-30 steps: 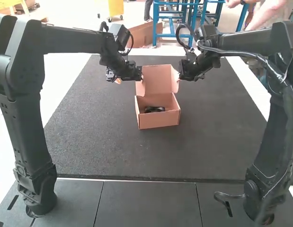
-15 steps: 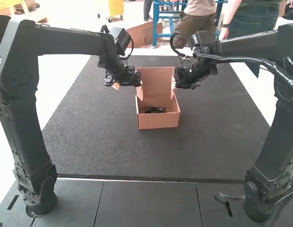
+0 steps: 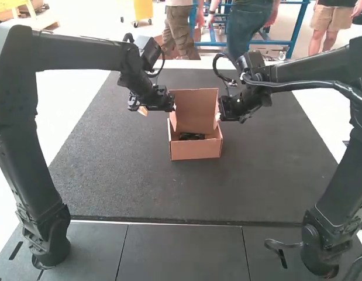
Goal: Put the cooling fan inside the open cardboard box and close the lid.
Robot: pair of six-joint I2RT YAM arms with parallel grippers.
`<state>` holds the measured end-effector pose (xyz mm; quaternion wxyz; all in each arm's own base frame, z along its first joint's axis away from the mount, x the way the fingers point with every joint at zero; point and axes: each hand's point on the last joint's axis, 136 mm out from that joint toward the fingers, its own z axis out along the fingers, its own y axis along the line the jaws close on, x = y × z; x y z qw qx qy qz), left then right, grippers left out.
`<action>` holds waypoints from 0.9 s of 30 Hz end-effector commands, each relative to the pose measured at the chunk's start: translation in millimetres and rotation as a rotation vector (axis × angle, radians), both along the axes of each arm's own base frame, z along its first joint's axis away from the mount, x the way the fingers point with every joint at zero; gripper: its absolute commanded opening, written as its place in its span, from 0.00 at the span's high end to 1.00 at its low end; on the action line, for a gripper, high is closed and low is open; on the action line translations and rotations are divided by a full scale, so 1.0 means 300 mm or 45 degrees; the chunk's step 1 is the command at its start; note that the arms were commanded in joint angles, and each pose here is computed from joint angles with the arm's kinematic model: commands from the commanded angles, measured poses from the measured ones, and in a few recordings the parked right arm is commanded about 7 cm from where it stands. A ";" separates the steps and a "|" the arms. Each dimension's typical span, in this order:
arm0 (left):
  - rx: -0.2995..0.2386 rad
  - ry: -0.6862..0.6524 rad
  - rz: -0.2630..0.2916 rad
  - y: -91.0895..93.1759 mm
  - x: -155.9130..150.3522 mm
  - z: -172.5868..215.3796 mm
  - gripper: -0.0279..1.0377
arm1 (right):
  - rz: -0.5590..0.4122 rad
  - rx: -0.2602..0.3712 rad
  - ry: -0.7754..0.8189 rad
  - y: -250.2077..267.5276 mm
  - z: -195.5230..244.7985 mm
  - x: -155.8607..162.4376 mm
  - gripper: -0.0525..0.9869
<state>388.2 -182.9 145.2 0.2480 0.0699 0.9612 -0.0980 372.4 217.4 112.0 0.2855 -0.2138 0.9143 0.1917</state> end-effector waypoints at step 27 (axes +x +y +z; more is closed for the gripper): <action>-0.043 0.013 -0.085 -0.024 -0.141 -0.020 0.07 | -0.083 0.043 -0.244 0.001 -0.100 -0.134 0.96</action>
